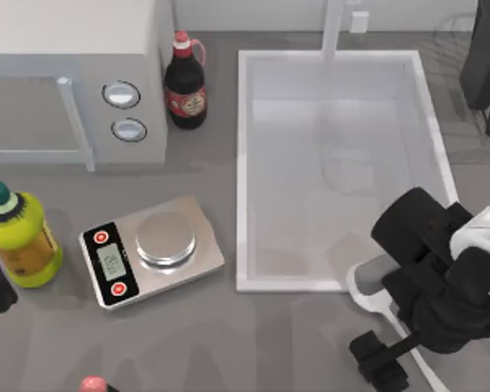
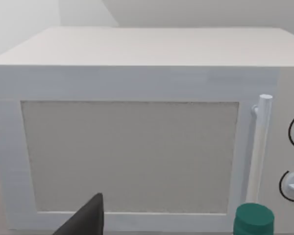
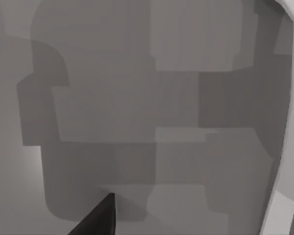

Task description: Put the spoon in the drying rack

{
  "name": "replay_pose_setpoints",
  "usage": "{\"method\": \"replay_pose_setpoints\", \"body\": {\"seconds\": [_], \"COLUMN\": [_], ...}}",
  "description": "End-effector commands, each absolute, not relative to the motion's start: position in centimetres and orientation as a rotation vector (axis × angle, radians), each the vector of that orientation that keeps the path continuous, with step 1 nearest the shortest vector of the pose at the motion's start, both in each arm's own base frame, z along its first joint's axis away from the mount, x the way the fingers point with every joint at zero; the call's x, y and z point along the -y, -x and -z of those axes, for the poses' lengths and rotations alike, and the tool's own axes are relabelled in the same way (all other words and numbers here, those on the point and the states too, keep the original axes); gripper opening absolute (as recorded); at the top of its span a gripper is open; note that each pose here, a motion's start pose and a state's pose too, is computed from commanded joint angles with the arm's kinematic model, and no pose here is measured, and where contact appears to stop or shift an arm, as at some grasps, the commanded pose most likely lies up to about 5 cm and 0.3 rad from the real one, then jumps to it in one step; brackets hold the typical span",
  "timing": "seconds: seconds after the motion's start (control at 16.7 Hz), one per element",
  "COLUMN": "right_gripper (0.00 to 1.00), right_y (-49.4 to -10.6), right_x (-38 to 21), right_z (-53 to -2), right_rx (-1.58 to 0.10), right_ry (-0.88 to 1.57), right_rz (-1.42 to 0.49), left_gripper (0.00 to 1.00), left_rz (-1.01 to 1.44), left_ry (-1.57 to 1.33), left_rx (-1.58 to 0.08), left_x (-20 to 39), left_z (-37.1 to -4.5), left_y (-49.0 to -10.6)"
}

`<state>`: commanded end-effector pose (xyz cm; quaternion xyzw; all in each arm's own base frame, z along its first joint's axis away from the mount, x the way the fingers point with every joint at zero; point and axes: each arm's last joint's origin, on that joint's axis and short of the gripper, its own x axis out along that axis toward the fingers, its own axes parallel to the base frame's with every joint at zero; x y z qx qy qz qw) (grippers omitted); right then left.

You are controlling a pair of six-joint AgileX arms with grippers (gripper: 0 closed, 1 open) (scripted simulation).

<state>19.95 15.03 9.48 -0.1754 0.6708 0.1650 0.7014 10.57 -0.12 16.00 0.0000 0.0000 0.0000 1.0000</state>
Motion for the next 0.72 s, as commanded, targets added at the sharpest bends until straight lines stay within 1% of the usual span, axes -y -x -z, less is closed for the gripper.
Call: {"method": "replay_pose_setpoints", "body": {"seconds": [0.06,0.72], "right_gripper": [1.0,0.17], "right_y": [-19.95,-19.95], "right_x": [-15.03,-15.03], "right_z": [-9.48,-9.48], "right_rx": [-1.493,-1.493], "right_ry": [0.39,0.39], "right_rz": [-0.367,-0.367], "left_gripper": [1.0,1.0], "left_rz": [0.0,0.0], "left_ry": [0.0,0.0], "left_rx": [0.0,0.0], "left_x": [0.12,0.12], "left_z": [-16.0,-16.0], "left_y": [-10.57,-10.57]}}
